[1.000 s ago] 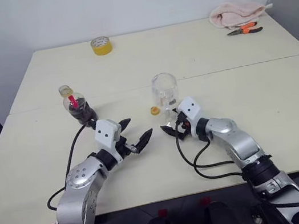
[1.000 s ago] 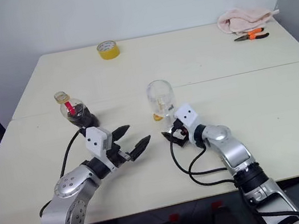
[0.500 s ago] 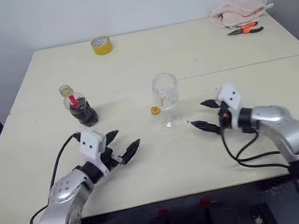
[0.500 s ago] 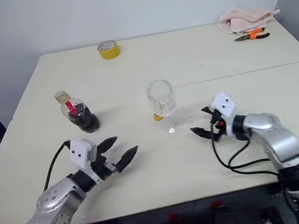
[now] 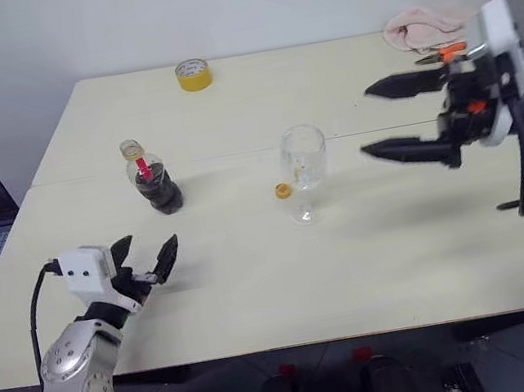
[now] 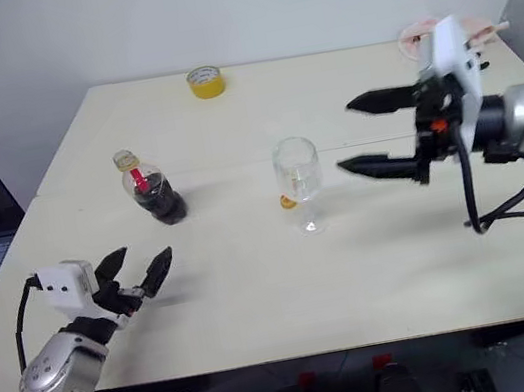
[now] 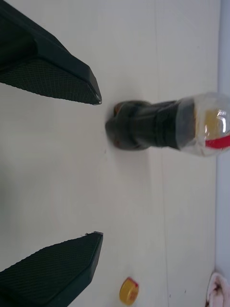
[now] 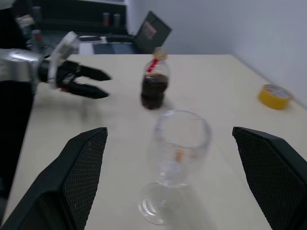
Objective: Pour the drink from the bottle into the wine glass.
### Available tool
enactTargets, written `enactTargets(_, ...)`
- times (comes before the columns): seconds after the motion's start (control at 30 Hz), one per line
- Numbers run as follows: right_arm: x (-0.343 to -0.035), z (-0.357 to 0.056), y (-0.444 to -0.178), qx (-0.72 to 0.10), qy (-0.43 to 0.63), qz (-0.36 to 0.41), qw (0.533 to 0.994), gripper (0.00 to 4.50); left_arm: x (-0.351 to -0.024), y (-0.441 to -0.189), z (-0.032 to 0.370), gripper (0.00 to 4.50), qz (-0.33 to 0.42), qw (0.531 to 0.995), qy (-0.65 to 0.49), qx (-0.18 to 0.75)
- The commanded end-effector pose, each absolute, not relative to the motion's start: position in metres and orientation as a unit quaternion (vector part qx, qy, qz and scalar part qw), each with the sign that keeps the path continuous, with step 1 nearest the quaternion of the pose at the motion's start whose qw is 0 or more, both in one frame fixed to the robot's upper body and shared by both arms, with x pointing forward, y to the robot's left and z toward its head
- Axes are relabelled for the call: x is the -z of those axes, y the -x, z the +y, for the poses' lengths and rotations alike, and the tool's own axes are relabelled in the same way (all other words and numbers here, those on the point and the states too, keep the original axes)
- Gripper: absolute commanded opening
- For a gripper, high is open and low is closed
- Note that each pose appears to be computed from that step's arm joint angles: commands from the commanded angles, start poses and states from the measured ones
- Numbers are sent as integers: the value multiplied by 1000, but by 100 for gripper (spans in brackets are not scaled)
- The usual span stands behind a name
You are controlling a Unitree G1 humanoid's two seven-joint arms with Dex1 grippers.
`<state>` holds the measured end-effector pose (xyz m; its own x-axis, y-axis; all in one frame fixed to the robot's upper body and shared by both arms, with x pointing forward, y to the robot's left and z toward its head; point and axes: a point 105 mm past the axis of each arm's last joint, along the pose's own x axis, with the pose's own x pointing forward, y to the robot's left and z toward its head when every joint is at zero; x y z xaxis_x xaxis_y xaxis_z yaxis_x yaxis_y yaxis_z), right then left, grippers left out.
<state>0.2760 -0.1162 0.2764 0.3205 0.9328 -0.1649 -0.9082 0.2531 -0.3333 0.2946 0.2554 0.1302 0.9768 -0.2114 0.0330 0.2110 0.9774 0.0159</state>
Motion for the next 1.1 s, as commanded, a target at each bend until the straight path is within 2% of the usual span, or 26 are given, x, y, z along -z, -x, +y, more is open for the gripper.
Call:
enactTargets(0.03, -286, -110, -270, -585, 203, -52, 783, 446, -146, -302, 259, 450, -43, 994, -35, 96)
enactTargets(0.27, -279, -117, -275, -569, 217, -34, 793, 446, -146, -320, 261, 450, -35, 996, -47, 75)
enactTargets(0.57, -271, -105, -275, -580, 223, -31, 783, 446, -154, -359, 258, 450, -59, 995, -45, 64)
enactTargets(1.1, -272, -98, -273, -583, 222, -41, 781, 446, -156, -397, 256, 450, -64, 993, -67, 68)
